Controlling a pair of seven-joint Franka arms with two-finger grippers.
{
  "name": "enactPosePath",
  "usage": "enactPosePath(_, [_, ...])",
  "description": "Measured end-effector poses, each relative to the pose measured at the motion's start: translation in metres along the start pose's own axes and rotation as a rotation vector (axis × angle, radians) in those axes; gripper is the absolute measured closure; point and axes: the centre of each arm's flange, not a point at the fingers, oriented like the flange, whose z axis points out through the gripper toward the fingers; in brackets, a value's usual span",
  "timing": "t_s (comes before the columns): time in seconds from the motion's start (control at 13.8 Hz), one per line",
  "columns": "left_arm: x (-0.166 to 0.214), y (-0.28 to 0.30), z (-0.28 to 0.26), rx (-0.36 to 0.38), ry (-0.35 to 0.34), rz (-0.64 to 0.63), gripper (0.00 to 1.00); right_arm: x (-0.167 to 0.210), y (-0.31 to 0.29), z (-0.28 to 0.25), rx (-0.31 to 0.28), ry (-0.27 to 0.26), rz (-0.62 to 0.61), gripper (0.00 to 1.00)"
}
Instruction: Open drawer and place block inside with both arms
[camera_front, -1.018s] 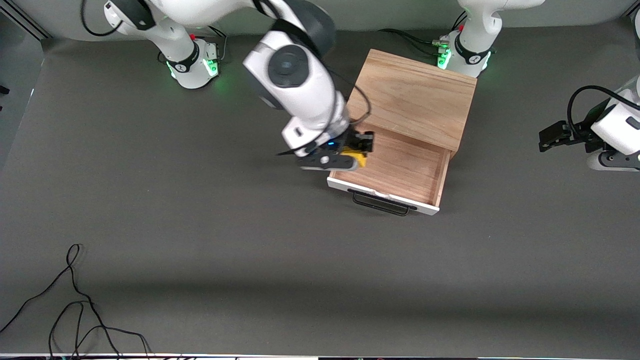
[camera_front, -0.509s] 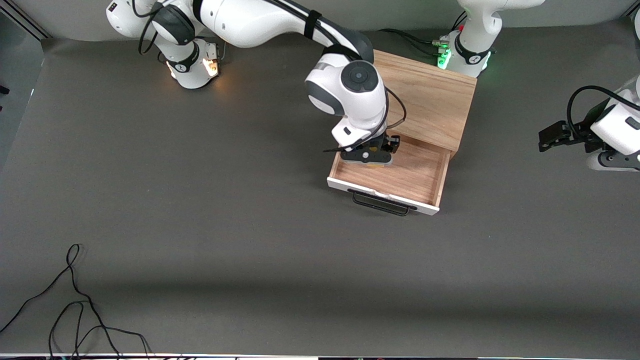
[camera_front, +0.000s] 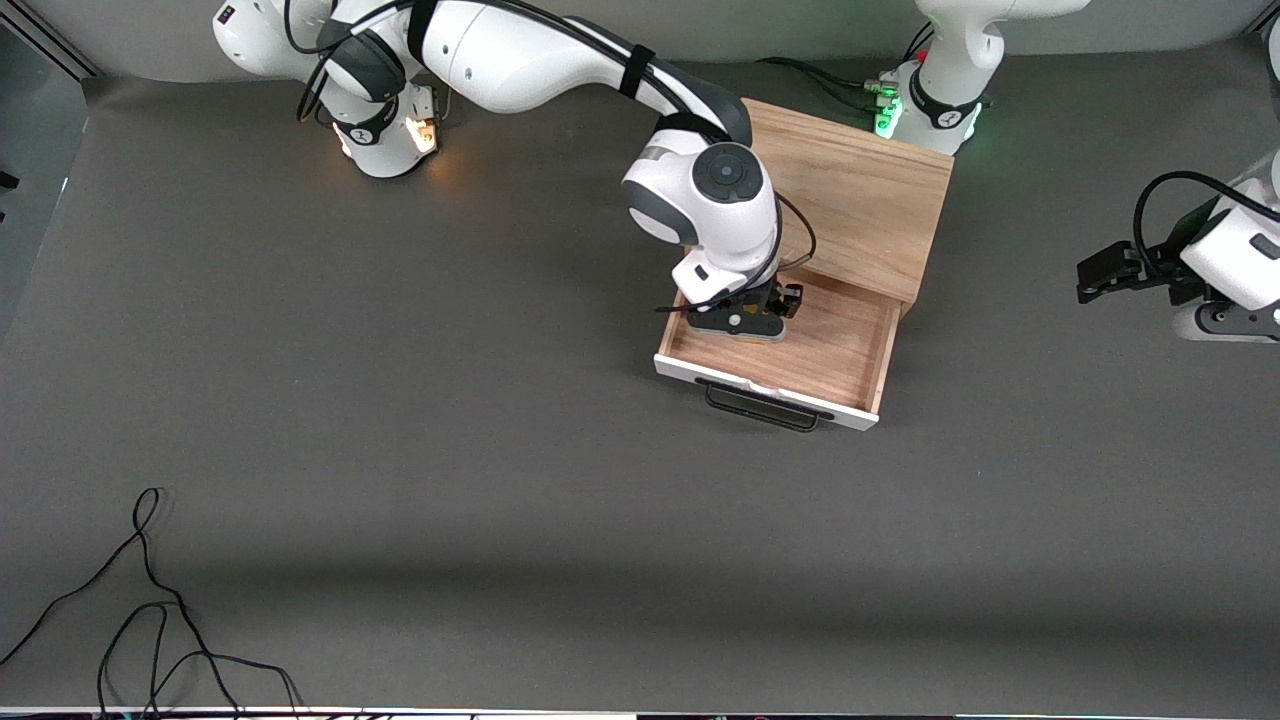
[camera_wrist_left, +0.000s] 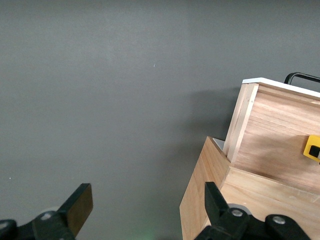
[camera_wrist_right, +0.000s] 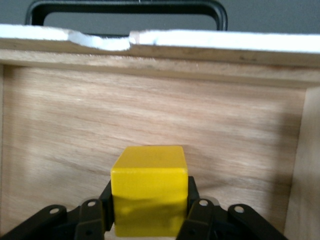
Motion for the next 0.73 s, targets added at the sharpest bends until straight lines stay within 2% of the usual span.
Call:
enactPosePath(0.22, [0.0,0.001,0.0,0.0,-0.002,0.002,0.0,-0.001,-0.002,-0.002,-0.008,0.037,-0.017,0.41])
enactPosePath(0.51, [-0.001,0.002,0.001,0.0,-0.008,0.003,0.0,0.004,-0.009,-0.023,0.026,0.058,-0.004,0.03])
enactPosePath(0.73, [-0.001,0.002,0.001,0.0,-0.008,0.004,0.0,0.019,-0.007,-0.068,0.034,0.081,0.022,0.0])
